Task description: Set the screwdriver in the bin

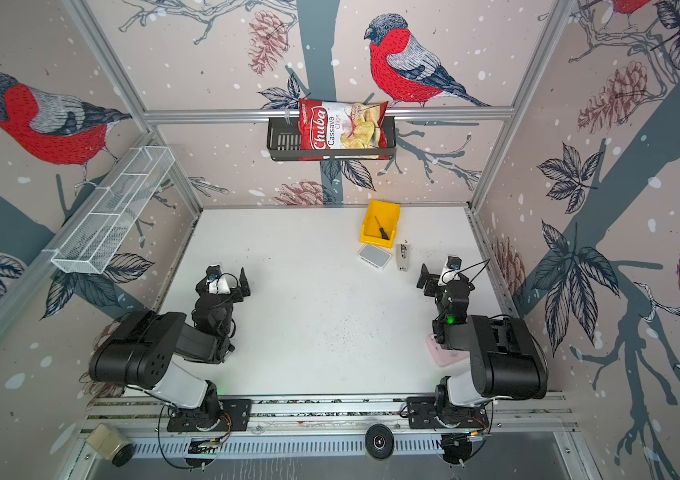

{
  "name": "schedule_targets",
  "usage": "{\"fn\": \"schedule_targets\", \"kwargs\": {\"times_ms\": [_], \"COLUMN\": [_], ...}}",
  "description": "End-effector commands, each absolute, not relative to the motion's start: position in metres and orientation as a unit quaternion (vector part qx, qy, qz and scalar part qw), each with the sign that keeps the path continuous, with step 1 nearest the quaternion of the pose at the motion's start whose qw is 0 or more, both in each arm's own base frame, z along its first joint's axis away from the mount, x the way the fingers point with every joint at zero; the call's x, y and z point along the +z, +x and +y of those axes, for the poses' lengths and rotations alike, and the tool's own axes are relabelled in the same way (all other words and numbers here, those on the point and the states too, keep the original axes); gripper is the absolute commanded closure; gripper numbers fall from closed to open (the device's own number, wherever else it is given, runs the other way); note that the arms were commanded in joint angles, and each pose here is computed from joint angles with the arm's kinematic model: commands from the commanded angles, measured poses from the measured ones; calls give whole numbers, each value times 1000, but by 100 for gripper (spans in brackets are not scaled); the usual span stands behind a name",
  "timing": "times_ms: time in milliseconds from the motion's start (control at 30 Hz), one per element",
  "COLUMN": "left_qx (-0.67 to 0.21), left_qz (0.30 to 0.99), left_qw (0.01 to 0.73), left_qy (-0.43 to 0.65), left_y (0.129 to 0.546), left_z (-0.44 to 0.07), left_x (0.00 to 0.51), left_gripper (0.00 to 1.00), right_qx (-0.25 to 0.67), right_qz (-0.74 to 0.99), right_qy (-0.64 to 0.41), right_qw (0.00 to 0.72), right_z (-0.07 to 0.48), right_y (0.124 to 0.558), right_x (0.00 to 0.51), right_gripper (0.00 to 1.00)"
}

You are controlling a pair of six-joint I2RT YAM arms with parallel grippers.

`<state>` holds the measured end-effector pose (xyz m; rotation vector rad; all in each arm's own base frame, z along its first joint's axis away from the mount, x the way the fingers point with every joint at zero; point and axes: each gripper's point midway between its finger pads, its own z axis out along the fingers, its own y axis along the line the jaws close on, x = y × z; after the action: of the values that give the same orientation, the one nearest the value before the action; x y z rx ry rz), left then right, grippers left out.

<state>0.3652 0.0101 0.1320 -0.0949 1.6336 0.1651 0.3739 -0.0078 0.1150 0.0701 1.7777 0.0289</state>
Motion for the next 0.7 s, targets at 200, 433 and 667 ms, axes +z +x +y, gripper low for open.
{"fn": "schedule_targets", "kwargs": {"times_ms": [200,433,667], "left_qx": [74,75,75], "left_qz": [736,735,735], "left_qw": [671,672,671], "left_qy": [-54,-54,-55], "left_y": [374,374,374], "left_z": [15,15,15], "left_x": [131,131,131], "left_gripper": [3,4,4], "right_qx": [-5,-6,-10], "right_qz": [761,760,761], "right_qy": [56,57,57], "right_qw": [646,647,646], "right_z": [-16,-15,-15], "right_y": [378,378,378], "right_x": [124,125,124], "right_gripper": [1,0,0]}}
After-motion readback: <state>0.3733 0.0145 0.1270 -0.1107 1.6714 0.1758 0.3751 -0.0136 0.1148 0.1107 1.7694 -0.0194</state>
